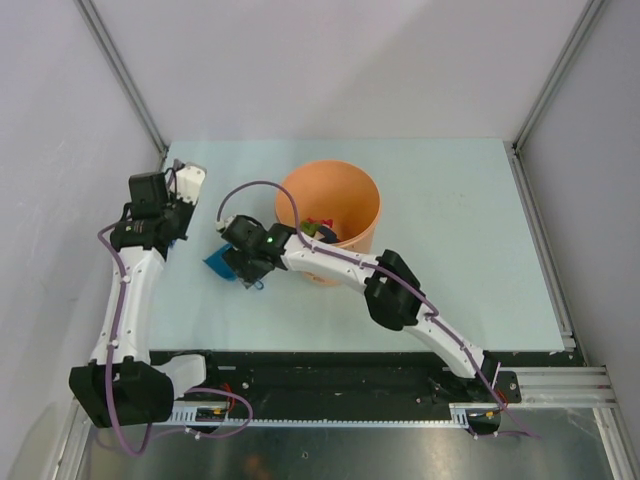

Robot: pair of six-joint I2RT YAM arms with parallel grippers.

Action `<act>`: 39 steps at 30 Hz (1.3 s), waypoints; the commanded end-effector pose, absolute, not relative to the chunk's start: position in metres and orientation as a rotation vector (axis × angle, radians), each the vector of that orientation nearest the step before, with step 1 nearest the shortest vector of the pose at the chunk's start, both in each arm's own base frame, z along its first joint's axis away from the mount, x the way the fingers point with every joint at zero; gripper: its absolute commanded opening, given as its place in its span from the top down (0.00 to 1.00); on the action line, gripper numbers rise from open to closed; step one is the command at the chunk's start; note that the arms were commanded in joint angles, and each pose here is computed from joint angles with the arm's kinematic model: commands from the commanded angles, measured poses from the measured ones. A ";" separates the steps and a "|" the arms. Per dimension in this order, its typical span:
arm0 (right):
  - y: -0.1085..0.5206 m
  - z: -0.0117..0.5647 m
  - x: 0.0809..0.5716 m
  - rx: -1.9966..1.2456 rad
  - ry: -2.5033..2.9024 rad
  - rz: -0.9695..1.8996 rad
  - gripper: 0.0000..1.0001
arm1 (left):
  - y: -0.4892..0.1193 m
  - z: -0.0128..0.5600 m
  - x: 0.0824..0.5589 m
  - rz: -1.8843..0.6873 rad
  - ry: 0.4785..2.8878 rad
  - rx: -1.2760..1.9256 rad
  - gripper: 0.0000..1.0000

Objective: Sweep away the paper scraps from the table

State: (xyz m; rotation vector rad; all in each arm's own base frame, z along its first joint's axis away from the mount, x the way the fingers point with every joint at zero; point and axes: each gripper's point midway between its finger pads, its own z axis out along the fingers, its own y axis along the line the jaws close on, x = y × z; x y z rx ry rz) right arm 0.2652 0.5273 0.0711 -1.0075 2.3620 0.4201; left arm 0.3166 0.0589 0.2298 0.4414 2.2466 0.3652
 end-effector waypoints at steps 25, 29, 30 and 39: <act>0.366 0.265 0.085 -1.427 1.812 0.804 0.00 | -0.020 0.183 0.334 0.600 2.189 0.691 1.00; 0.344 0.277 0.100 -1.323 1.830 0.753 0.00 | -0.027 0.167 0.340 0.741 2.110 0.761 1.00; 0.339 0.283 0.104 -1.293 1.826 0.747 0.00 | -0.028 0.156 0.338 0.772 2.106 0.798 1.00; 0.324 0.289 0.122 -1.190 1.860 0.729 0.00 | -0.049 0.114 0.330 0.762 2.114 0.943 0.98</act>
